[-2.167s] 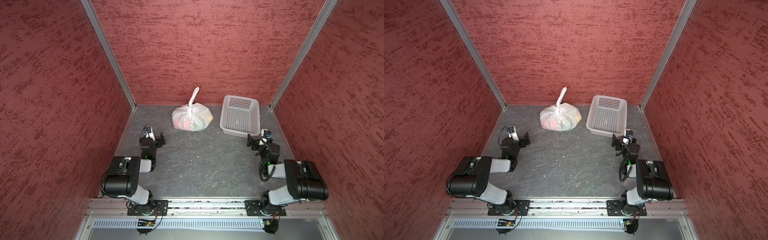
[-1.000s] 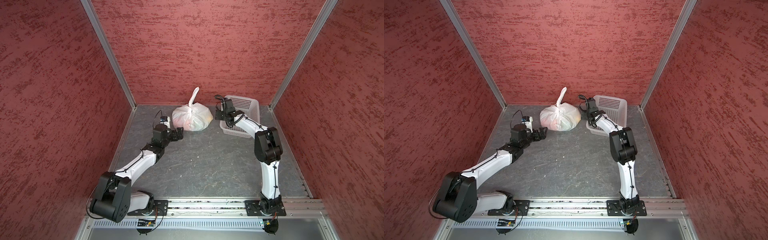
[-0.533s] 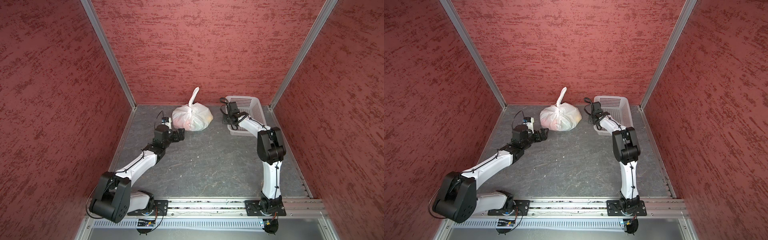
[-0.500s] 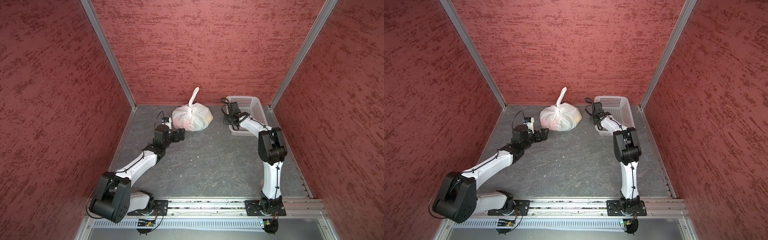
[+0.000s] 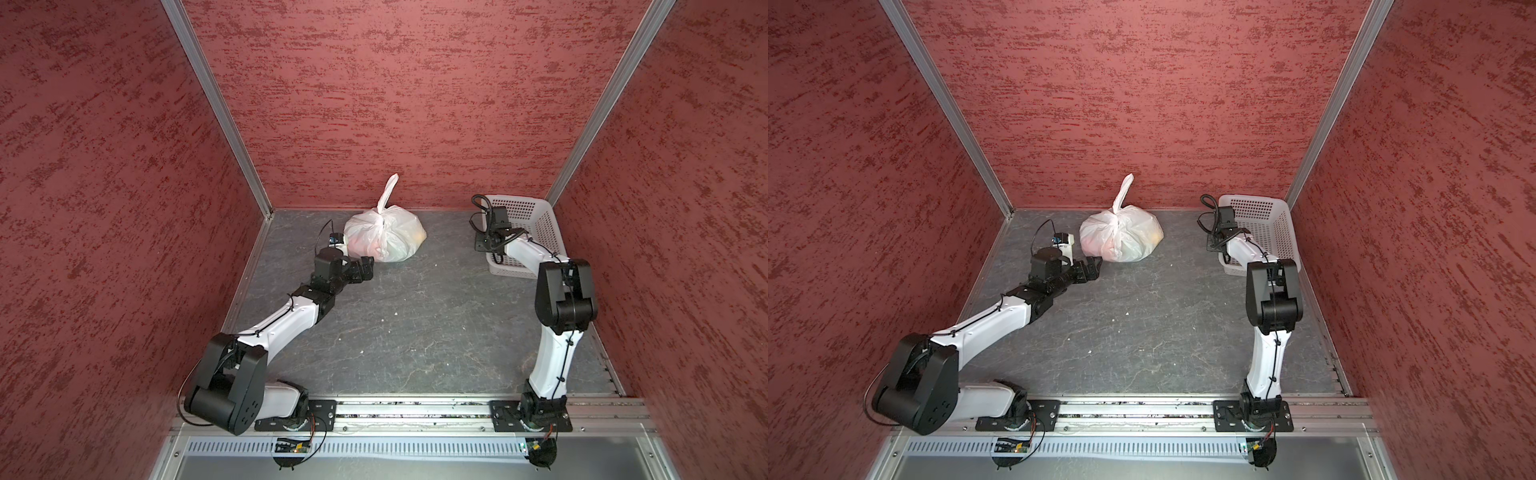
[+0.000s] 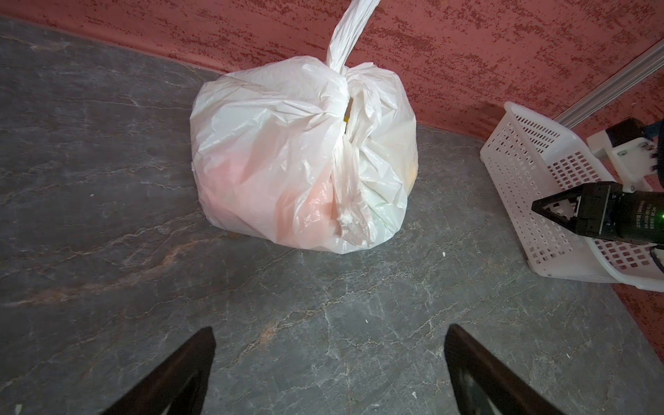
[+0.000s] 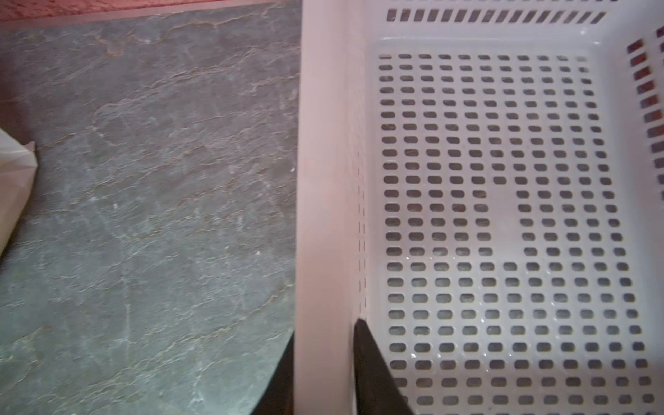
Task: Untie the knot of the plastic bag and take out the fruit
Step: Move the basket to the top-right of the table, then move the plastic bag to the center of the table.
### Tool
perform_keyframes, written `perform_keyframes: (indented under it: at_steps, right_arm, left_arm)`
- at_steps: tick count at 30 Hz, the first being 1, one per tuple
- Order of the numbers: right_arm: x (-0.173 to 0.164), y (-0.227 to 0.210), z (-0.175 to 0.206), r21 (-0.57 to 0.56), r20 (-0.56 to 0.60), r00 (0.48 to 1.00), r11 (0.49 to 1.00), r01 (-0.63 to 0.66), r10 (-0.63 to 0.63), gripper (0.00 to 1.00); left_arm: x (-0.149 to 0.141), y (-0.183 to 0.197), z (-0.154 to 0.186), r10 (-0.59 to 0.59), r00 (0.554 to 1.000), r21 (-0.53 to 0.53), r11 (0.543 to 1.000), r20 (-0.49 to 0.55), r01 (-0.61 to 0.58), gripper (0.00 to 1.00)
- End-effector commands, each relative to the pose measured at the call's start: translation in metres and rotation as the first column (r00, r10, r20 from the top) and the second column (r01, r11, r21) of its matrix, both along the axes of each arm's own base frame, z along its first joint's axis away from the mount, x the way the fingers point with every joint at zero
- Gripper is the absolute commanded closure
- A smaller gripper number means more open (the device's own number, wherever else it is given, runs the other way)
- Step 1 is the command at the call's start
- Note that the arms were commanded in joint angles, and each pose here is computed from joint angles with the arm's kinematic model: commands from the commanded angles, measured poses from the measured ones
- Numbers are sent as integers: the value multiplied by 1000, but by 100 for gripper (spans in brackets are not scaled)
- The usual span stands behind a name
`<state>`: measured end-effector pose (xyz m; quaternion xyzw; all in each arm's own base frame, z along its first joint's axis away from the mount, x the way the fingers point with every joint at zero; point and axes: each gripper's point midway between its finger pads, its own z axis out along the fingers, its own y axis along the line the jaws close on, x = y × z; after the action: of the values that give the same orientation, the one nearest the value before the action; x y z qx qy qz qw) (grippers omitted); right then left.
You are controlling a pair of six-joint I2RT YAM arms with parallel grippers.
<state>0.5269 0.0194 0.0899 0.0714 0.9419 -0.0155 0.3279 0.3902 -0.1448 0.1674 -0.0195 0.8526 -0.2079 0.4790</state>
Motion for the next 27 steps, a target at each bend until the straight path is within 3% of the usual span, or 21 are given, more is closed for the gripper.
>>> perform_keyframes:
  at_steps: [1,2,5,9,14,18,27]
  right_arm:
    - [0,2,-2,18,-7,999,999,-37,37,58]
    - [0,5,3,29,2,999,998,-47,47,47]
    - [-4,12,24,71,39,998,996,-61,58,28]
    - [-16,20,53,107,73,995,991,-77,69,15]
    - [-37,32,90,116,103,991,988,-102,90,7]
    - [-54,34,111,131,127,989,987,-97,80,5]
    - [-78,32,116,149,116,992,986,-74,57,2]
  left_arm:
    - [7,-7,13,-16,1000,5,1000,20,15,0]
    - [9,-8,14,-20,1000,12,1000,10,20,0]
    - [19,-14,25,-39,999,37,999,-21,40,0]
    - [42,-22,32,-58,995,88,994,-86,66,0]
    - [84,-29,24,-72,981,139,985,-182,98,0]
    - [117,-35,12,-86,965,116,986,-247,117,7]
    - [172,-66,-22,-57,943,183,975,-327,122,13]
